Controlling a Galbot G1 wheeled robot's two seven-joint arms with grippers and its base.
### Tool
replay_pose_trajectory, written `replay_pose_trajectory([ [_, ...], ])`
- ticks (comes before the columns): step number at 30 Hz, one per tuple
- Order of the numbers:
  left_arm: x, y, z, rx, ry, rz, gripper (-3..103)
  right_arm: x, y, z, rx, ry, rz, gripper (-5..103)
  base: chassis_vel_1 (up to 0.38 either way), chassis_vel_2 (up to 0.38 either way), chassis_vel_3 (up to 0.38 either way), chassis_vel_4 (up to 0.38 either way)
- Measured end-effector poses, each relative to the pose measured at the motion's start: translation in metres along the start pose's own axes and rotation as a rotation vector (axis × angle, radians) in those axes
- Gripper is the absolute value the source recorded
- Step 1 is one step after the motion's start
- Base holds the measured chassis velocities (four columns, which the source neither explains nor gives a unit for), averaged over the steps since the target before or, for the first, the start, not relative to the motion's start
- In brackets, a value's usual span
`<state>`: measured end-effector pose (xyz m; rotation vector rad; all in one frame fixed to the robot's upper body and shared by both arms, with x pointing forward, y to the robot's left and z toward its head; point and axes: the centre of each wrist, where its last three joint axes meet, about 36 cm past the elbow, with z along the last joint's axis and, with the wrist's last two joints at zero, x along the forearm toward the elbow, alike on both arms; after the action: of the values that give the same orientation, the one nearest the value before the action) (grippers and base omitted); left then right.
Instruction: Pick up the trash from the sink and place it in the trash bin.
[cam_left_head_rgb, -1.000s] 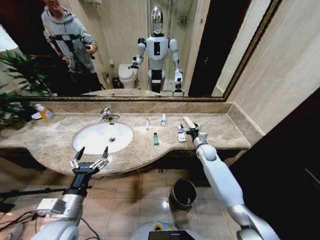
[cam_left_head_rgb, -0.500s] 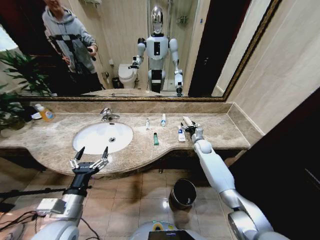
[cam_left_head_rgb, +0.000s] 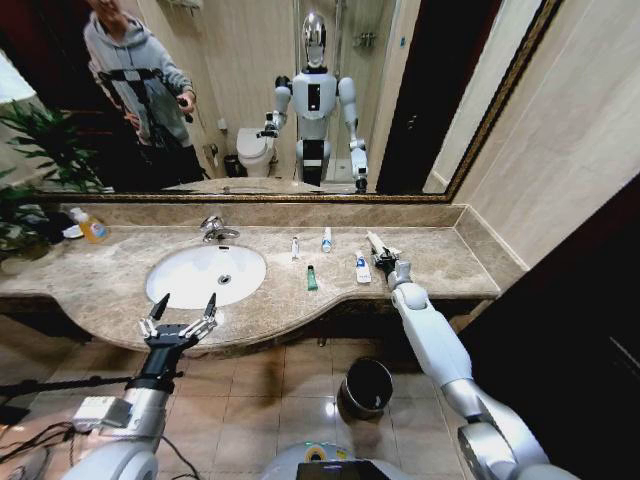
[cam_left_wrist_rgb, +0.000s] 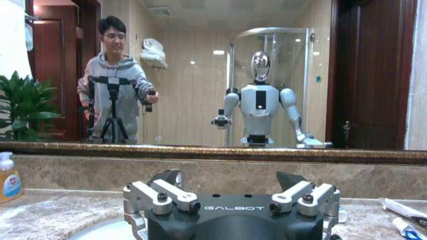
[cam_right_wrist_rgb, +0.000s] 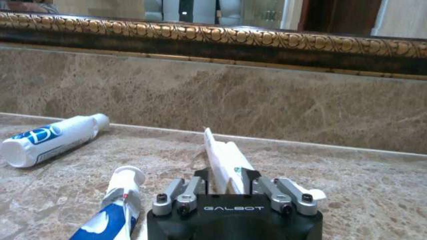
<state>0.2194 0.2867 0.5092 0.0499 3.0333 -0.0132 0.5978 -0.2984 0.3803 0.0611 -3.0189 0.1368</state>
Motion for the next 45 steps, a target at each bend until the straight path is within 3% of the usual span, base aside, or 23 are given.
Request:
replay_pose_trajectory([
  [9, 0.0, 0.0, 0.0, 0.0, 0.0, 0.0, 100, 0.013, 0.001, -0.004, -0.016, 0.008, -0.001, 8, 0.0, 0.0, 0.0, 0.0],
  [20, 0.0, 0.0, 0.0, 0.0, 0.0, 0.0, 100, 0.042, -0.008, -0.01, -0.049, -0.018, 0.024, 0, 0.0, 0.0, 0.0, 0.0],
  [22, 0.0, 0.0, 0.0, 0.0, 0.0, 0.0, 100, 0.071, -0.015, -0.02, -0.097, -0.024, 0.024, 0, 0.0, 0.0, 0.0, 0.0],
  [28, 0.0, 0.0, 0.0, 0.0, 0.0, 0.0, 100, 0.14, -0.024, -0.037, -0.145, -0.056, 0.019, 0, 0.0, 0.0, 0.0, 0.0],
  [33, 0.0, 0.0, 0.0, 0.0, 0.0, 0.0, 100, 0.204, -0.008, -0.049, -0.21, -0.062, -0.015, 0, 0.0, 0.0, 0.0, 0.0],
  [34, 0.0, 0.0, 0.0, 0.0, 0.0, 0.0, 100, 0.233, -0.001, -0.047, -0.221, -0.052, -0.014, 0, 0.0, 0.0, 0.0, 0.0],
  [45, 0.0, 0.0, 0.0, 0.0, 0.0, 0.0, 100, 0.336, 0.031, -0.01, -0.241, 0.035, 0.063, 0, 0.0, 0.0, 0.0, 0.0],
])
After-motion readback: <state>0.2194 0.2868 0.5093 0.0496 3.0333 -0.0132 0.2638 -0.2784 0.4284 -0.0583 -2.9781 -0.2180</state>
